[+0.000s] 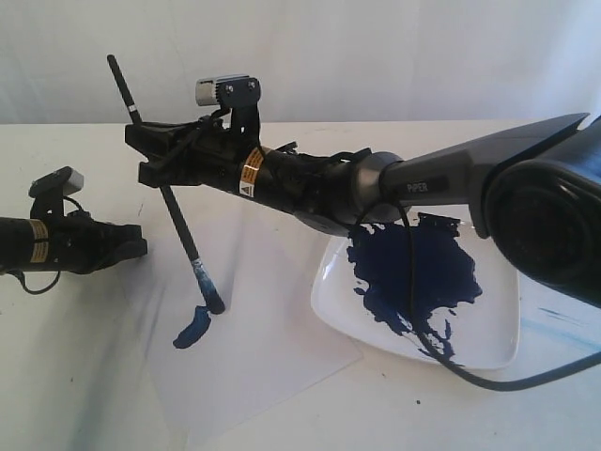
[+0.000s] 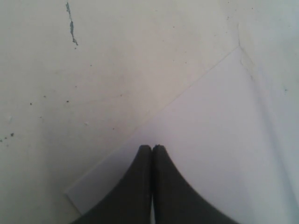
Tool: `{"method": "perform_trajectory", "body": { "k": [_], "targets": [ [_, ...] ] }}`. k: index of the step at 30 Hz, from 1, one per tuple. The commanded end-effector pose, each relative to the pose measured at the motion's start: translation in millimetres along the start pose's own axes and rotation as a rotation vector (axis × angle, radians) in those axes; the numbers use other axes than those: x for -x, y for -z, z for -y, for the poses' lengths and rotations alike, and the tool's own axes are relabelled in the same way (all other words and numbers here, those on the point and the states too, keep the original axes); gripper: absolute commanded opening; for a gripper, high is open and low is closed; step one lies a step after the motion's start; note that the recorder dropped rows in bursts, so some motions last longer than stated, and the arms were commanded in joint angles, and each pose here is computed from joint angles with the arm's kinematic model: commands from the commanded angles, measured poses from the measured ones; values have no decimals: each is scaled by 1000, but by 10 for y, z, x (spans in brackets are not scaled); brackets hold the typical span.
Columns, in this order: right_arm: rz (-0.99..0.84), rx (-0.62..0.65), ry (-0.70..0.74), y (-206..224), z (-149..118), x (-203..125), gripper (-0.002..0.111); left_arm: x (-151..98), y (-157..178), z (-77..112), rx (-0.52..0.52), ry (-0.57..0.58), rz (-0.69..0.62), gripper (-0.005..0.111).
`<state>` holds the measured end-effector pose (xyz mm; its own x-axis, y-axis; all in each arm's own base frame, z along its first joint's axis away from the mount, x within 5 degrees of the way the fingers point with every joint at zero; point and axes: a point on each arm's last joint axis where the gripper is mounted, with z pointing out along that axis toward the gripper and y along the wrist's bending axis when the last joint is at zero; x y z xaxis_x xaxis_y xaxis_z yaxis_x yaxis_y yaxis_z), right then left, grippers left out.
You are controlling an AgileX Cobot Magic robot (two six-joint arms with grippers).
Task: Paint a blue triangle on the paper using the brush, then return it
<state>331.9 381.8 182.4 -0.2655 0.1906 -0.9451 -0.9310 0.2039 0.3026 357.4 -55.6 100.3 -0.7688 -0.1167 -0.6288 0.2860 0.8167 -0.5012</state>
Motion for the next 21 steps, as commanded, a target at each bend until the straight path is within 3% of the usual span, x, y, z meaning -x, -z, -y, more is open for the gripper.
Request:
{"method": "perform_trajectory", "body": {
  "k": [1,14,21],
  "targets": [
    [18,23,-5,2,-5,35,0,-87,-6,-133,123,-13,-60,0],
    [38,79,-52,-5,-71,49,0,-87,-6,-133,123,-13,-60,0],
    [-5,41,-47,-7,-37,9,0,-87,-6,-133,123,-13,-60,0]
  ]
}}
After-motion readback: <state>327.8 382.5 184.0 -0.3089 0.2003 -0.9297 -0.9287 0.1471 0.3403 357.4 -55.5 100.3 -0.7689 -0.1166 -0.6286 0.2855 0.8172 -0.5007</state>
